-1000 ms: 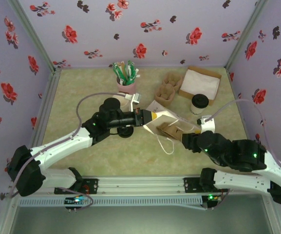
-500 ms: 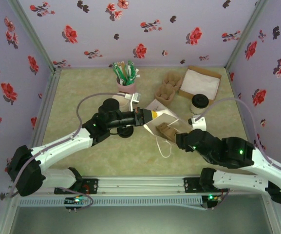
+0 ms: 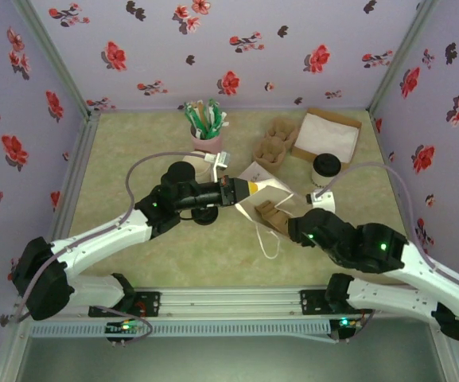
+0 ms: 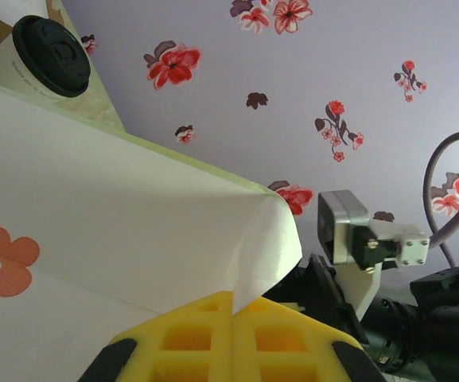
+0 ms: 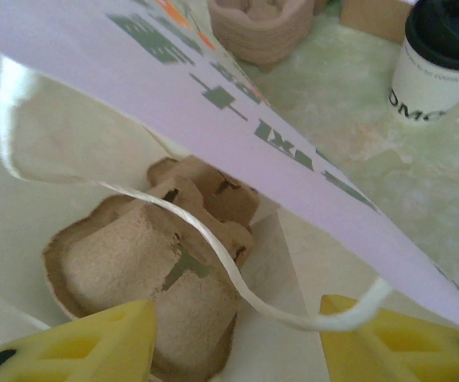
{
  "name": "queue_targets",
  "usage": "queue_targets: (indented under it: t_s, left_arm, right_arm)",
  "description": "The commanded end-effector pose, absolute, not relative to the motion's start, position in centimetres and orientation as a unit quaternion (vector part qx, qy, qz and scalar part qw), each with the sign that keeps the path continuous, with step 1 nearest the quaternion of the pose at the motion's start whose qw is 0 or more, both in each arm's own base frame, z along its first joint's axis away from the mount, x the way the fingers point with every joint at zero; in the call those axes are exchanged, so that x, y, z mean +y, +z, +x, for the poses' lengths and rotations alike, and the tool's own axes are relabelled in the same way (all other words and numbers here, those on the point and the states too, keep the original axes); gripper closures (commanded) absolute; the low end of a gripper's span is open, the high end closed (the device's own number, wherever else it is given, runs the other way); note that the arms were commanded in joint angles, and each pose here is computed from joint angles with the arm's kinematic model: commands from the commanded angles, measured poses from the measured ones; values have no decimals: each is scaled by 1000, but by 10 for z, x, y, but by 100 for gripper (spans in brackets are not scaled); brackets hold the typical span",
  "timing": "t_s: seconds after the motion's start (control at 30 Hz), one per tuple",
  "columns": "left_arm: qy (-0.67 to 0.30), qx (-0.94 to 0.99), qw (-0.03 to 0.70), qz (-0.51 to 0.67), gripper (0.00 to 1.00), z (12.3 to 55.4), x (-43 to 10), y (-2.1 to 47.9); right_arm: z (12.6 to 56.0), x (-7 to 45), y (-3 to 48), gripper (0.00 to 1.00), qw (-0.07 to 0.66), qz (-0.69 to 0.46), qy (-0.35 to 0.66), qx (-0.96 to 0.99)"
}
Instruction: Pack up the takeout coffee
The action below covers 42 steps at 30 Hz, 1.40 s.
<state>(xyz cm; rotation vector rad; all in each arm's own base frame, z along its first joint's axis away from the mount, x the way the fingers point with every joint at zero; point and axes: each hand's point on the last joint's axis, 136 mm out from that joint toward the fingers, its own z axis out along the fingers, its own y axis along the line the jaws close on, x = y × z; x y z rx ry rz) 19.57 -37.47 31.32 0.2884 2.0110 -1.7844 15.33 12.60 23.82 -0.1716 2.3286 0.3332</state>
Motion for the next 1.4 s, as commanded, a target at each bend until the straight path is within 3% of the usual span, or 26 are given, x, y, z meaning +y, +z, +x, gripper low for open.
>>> queue_targets:
  t_s: [0.0,0.47,0.93,1.0,1.1,1.37]
  left_arm:
    - [-657,713,216,113,100,192,-378,316]
    - [-663,710,204,124,100,187,-381,313]
    - [-653,718,198,137,100,185,-383,300]
    - [-647,721,201,146,100,183,-383,299]
    - [-630,729,212,164,100,179,-383,298]
    - [-615,710,255,229,100,157,-387,306]
  right_arm:
    - [158,136,241,43,409,-86,155,895]
    - [160,153,278,56,486,-91,269,827]
    - [146,125,372,55,564,-9,424,708]
    - [149,116,376,49,558,28,425,712]
    - [150,105,381,48,547,57,418,723]
    - [157,58,373,55,540,169,361,741]
